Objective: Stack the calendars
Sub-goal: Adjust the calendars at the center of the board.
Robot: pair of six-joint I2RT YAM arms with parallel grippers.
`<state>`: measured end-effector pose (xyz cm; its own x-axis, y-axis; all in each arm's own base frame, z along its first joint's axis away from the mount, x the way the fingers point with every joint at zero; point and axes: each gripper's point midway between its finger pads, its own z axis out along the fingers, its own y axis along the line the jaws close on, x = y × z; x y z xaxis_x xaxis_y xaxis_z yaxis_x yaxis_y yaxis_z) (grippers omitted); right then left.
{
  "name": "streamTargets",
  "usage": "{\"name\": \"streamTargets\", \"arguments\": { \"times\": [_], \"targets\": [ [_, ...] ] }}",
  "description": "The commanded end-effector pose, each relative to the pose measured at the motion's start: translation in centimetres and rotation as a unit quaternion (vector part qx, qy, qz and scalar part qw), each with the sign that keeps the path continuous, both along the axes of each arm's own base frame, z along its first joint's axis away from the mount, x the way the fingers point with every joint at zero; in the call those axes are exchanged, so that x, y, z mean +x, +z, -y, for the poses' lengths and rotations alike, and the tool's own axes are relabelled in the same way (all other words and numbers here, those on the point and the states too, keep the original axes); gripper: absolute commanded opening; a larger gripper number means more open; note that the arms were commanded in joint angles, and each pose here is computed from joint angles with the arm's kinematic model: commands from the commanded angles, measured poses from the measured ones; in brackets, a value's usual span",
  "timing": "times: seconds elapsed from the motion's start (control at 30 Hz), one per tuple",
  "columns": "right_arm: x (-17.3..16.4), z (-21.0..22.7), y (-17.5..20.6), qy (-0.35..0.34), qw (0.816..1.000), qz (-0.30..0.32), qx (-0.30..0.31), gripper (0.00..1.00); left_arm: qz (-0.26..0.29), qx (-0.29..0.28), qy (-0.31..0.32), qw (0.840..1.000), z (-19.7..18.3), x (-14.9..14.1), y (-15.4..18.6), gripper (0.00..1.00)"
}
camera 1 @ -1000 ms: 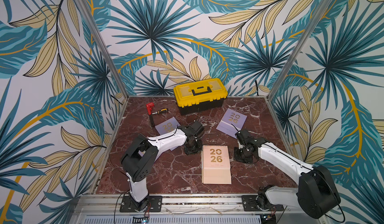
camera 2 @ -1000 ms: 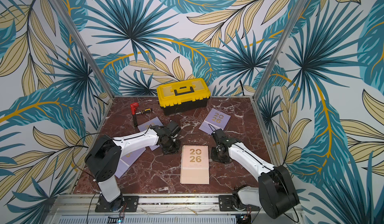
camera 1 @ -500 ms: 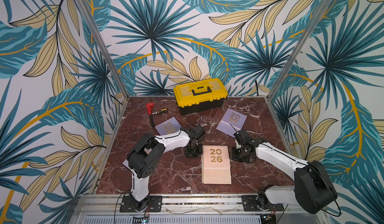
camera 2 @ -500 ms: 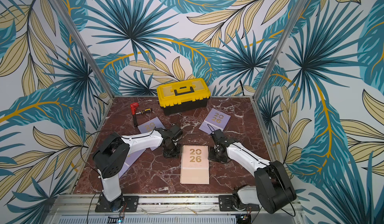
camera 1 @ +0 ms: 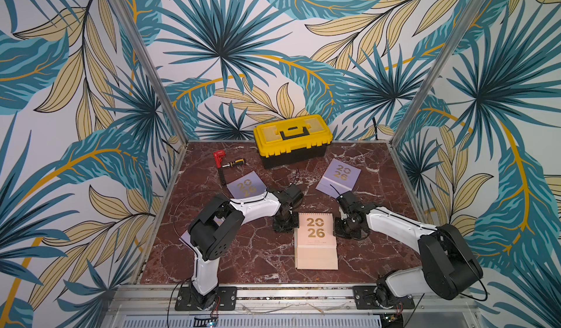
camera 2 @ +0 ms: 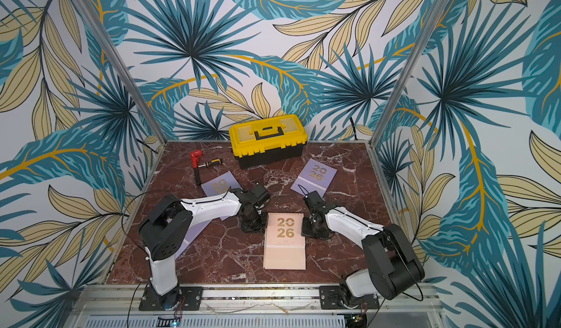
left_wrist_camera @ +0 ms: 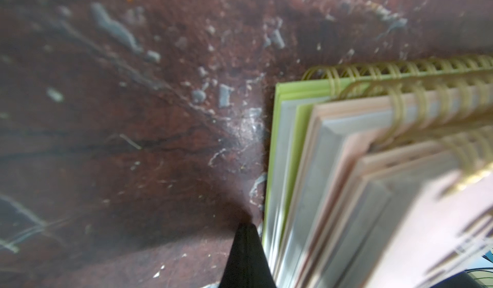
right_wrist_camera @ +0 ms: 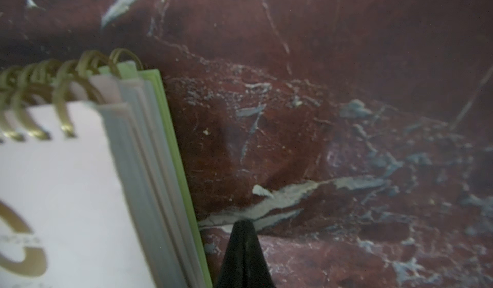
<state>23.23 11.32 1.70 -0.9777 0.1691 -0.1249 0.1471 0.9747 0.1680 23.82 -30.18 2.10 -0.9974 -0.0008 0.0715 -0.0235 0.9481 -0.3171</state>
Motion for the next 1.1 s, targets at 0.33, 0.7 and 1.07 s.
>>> {"name": "streamTargets", "arguments": {
  "times": [0.33,0.7,1.07],
  "targets": [
    [-0.1,-1.2,-1.1,0.035,0.999,-0.008,0.004,0.03,-0.006,0.005,-0.009,1.0,1.0,-0.2,-0.9,0.0],
    [0.1,-2.6,-1.1,0.049,0.999,-0.009,0.01,0.03,-0.007,0.006,-0.012,1.0,1.2,-0.3,-1.0,0.0],
    [0.3,-1.2,-0.1,0.043,0.999,-0.002,-0.024,0.03,0.0,0.007,-0.009,1.0,1.2,-0.7,-0.5,0.0]
  ]
}}
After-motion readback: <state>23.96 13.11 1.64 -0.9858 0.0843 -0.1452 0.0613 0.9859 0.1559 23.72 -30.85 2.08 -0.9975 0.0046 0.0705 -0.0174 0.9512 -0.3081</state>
